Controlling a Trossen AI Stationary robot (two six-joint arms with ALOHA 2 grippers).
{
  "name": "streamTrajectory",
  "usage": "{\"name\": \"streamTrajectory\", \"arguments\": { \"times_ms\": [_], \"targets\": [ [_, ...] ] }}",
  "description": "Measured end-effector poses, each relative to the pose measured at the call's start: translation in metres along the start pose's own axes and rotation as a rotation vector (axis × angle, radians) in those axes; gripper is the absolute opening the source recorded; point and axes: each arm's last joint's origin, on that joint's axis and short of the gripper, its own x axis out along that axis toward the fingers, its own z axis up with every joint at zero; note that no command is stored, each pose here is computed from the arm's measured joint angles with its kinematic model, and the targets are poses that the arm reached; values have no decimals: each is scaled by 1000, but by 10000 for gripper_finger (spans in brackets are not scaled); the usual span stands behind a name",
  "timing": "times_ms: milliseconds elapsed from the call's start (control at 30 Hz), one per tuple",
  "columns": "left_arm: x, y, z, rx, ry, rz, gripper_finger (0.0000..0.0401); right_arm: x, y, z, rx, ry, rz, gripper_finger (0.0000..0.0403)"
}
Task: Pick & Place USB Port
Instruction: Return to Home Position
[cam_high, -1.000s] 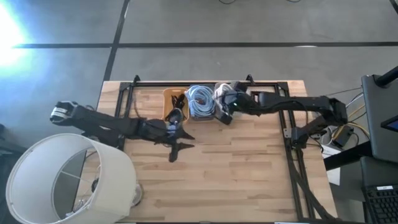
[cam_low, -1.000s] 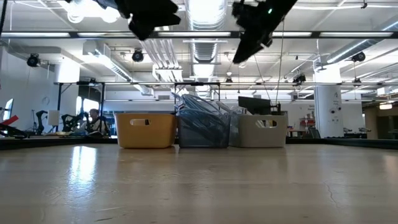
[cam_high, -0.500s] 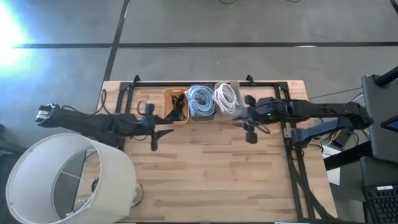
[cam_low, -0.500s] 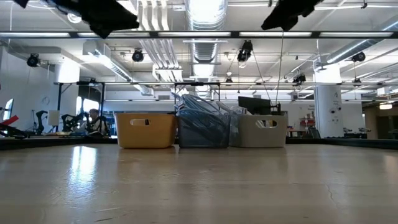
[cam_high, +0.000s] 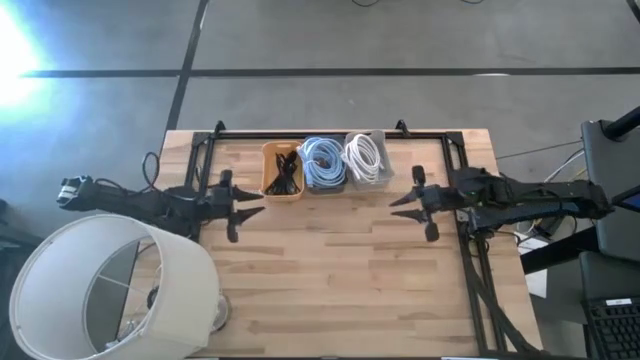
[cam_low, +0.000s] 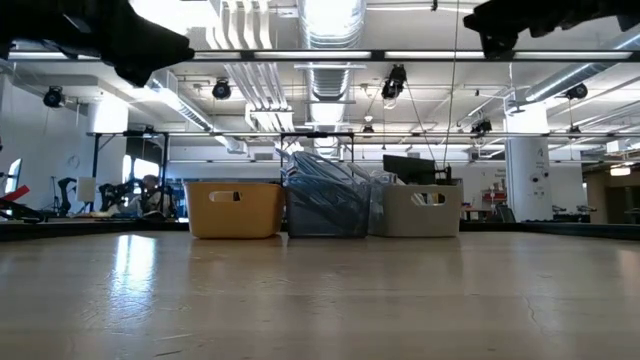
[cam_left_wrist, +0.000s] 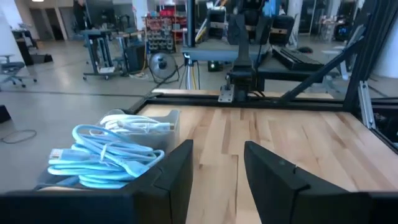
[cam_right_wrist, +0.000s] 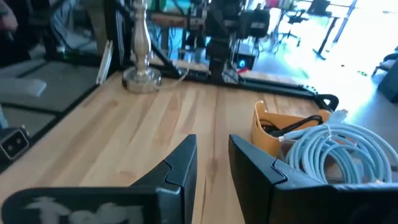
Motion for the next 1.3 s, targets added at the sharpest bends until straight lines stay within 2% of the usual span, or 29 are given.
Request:
{"name": "streamTrajectory", "arguments": {
  "times_ms": [300,633,733,900,1100,1300],
  "targets": [
    [-13,5,-14,58,-118,10,147,-28,4,-26,13,-134,-33,95],
    [-17,6,-49,101,-217,25,147,-42,8,-49,-3,-194,-47,92],
    [-19,8,-52,119,-253,41,147,-44,9,-55,-6,-211,-47,88],
    [-21,10,-52,134,-260,65,147,-51,12,-64,-2,-262,-43,87],
    [-23,11,-59,145,-193,59,147,-59,14,-75,-6,-341,-48,93],
    [-24,12,-60,133,-181,66,147,-49,14,-86,-13,-320,-48,88]
  ]
}}
